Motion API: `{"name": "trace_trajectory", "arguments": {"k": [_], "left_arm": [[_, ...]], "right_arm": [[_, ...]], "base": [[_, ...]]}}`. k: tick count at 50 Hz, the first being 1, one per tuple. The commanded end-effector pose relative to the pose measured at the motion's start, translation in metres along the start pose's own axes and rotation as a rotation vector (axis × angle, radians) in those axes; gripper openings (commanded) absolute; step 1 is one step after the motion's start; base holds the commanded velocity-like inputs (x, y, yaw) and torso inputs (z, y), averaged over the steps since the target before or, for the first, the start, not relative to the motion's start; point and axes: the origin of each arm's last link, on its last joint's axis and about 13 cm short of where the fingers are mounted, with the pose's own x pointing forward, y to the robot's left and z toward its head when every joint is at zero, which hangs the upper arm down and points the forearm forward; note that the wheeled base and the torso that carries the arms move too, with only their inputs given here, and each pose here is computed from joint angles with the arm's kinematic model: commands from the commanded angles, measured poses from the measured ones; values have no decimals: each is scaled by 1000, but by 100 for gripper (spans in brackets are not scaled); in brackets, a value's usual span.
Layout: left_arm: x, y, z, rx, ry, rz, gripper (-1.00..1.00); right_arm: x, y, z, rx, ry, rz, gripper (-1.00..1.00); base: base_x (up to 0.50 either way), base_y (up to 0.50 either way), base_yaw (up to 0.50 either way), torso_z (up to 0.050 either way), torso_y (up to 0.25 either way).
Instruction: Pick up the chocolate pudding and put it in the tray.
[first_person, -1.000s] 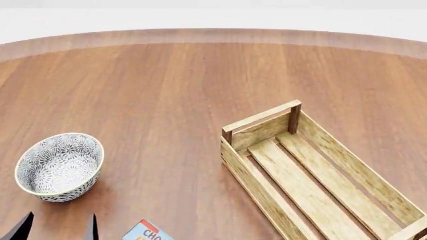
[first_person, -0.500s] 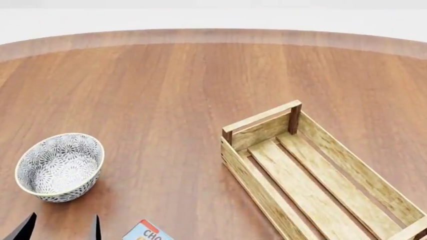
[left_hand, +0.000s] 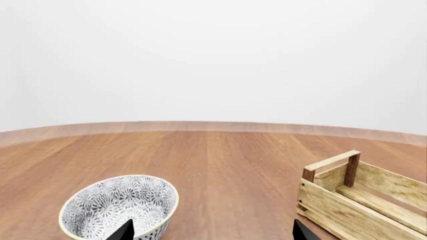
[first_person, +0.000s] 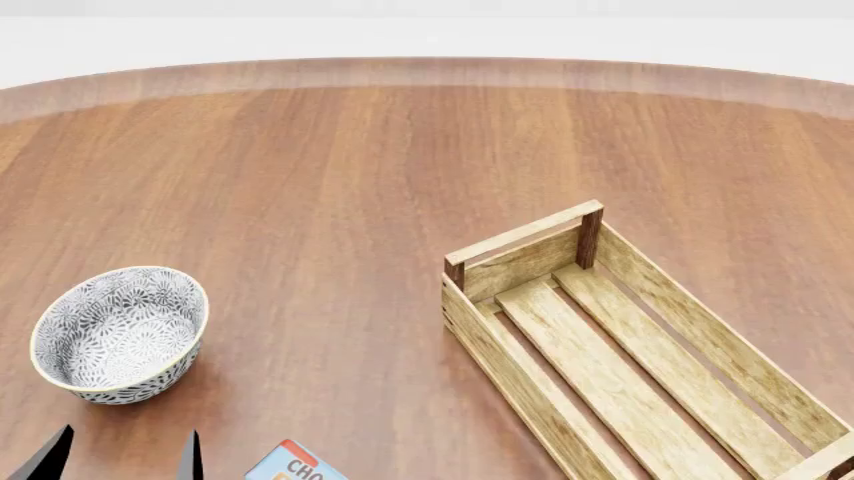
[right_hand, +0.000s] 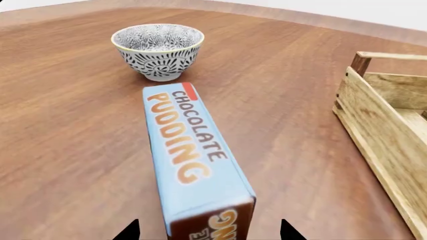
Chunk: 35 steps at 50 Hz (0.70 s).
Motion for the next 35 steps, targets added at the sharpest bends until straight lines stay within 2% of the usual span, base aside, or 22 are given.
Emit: {"name": "trace_trajectory", "arguments": {"k": [1,35], "left_arm": [[0,0,0,0,-1,0,100],[0,0,0,1,0,1,100]], "right_arm": [[4,-1,-1,5,7,0,100],[19,-5,-10,15,45,-3,100]], "base": [[0,0,0,0,0],[0,0,0,0,0]]}}
